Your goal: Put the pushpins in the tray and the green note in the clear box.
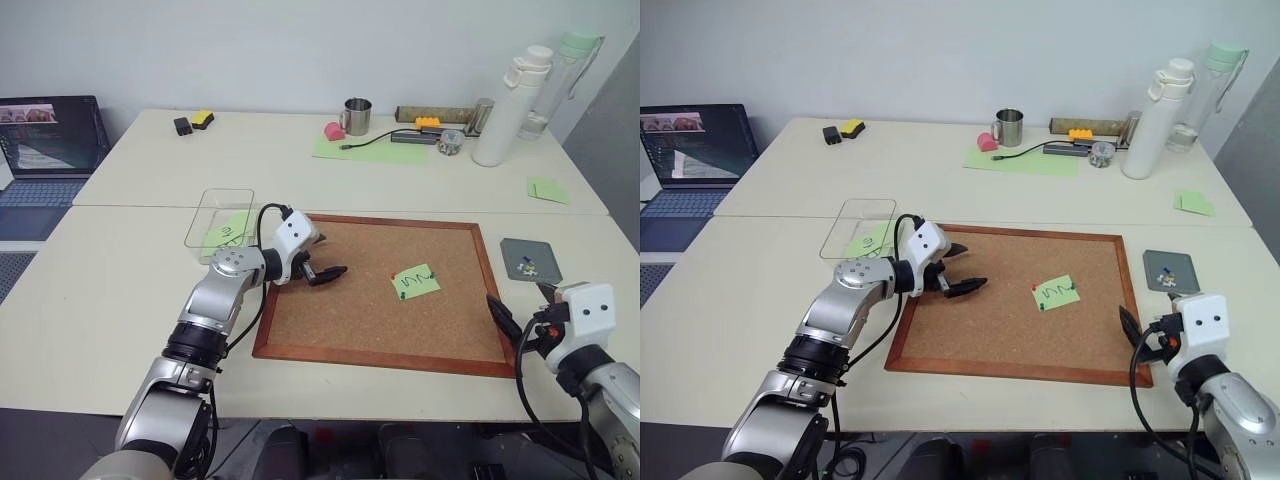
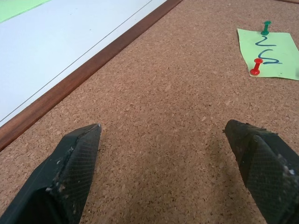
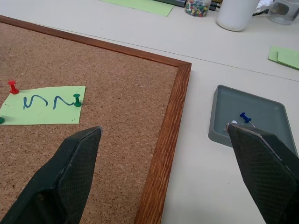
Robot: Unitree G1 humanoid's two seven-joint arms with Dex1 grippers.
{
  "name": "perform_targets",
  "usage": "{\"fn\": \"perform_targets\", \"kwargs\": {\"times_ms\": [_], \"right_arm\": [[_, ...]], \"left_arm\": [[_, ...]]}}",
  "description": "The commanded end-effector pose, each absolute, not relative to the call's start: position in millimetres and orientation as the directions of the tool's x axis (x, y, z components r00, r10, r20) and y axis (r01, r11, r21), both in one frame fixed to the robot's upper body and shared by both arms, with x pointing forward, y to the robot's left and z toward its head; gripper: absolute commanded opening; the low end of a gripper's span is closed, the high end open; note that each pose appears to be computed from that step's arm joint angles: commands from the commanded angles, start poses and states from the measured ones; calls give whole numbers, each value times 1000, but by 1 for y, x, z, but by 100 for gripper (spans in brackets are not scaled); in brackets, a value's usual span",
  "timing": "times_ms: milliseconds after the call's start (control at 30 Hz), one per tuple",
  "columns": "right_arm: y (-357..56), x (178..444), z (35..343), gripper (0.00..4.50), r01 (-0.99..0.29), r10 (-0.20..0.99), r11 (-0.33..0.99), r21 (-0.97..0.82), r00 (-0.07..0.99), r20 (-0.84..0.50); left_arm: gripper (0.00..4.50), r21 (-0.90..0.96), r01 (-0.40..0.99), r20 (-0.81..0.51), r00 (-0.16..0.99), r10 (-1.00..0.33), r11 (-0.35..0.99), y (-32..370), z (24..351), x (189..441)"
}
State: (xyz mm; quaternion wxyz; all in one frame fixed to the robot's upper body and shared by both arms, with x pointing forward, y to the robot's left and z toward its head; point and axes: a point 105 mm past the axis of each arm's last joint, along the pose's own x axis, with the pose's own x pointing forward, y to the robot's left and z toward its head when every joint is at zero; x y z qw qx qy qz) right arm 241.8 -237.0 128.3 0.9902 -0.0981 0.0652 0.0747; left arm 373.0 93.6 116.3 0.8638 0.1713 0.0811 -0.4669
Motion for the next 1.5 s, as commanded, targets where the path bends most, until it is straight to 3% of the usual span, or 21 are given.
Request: {"fn": "perform_targets", "kwargs": {"times_ms": [33,767,1000,1333,1500], "right_arm": [[-236,244,139,450,-150,132,967,-203,986,-100],[-233,243,137,450,-157,135,967,-200,984,-116],[-223,250,133,450,-202,179,959,-198,976,-125],[-208,286,129,450,-258,241,951,-173,964,-113],[-199,296,122,450,-277,262,950,-141,958,-117]], "left_arm": [[449,263,818,-263,571,-778,511,93,132,378],[449,220,840,-218,538,-814,496,93,143,376],[449,172,871,-176,487,-856,460,86,147,364],[275,93,925,-115,377,-919,368,69,154,341],[194,102,923,-129,382,-915,371,66,147,340]]}}
